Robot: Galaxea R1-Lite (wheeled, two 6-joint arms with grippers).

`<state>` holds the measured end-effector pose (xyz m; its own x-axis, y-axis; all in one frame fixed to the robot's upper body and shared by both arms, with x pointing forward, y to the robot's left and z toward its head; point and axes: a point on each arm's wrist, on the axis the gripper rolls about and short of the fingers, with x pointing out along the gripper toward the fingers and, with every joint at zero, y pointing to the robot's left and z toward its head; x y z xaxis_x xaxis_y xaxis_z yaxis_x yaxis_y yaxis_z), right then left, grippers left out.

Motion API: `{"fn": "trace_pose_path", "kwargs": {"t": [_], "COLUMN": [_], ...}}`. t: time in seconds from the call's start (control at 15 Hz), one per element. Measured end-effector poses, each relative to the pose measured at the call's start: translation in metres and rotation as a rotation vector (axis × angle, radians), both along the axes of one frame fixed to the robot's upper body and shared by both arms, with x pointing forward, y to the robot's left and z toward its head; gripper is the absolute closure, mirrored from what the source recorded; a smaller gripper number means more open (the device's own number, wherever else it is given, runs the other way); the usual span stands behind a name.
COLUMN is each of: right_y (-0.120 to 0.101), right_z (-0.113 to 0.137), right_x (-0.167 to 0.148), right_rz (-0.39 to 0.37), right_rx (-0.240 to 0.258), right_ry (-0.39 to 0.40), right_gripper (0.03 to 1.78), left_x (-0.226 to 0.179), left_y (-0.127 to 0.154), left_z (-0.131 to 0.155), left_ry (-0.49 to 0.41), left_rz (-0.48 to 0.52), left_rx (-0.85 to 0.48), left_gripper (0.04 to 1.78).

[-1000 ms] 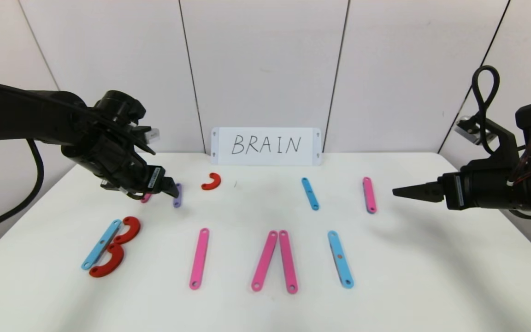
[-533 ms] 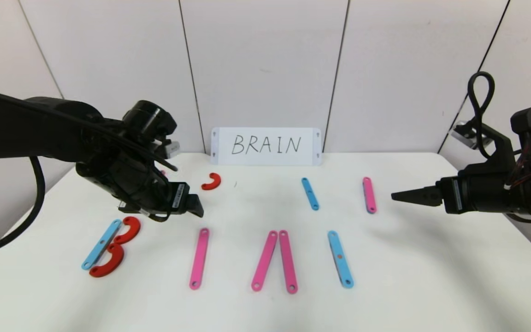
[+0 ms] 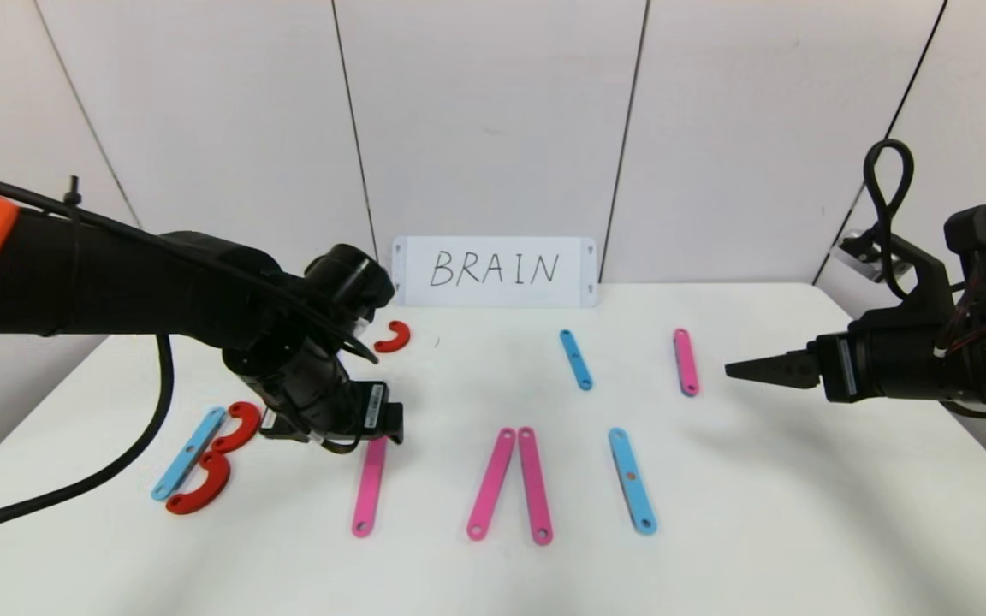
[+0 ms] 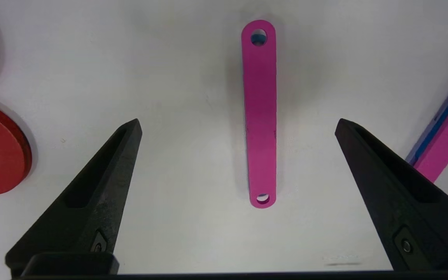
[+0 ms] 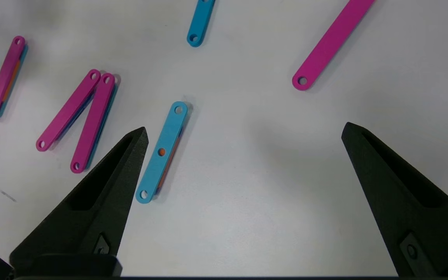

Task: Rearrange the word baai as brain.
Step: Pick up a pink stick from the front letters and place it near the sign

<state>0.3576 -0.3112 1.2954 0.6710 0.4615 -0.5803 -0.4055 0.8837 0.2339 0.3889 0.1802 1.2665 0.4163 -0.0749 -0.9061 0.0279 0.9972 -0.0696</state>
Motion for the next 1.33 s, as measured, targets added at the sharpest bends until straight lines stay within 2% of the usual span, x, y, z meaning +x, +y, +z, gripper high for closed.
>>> {"fn": "trace_pose_path", "kwargs": {"t": [0.6,0.73,0.93,1.2,1.33], "right_y": [0.000,0.000,0.000,0.000,0.000], "right_z": [-0.001,-0.001,-0.001,-0.001,-0.001], "right_x": [0.000,0.000,0.000,-0.001,-0.002], "right_rz": [-0.002,-0.002,-0.002,-0.002,-0.002], "right_rx": [-0.002,-0.002,-0.002,-0.002,-0.002], "right_ry": [0.005,0.005,0.005,0.002,0.002], "right_gripper": [0.07,0.07,0.07,0.07,0.07], "left_x": [0.001,0.001,0.002,0.002,0.001], "left_y": [-0.011,-0.012,-0.012,-0.013,-0.014], "left_z": [-0.030,-0.034,-0.036,-0.037,-0.037], "left_ry": [0.072,0.083,0.090,0.092,0.092], "left_rz": [0.022,0.022,0.021,0.018,0.015], "left_rx": [0.050,0.056,0.060,0.060,0.059], "left_gripper": [0.08,0.15,0.45,1.16,1.43]}}
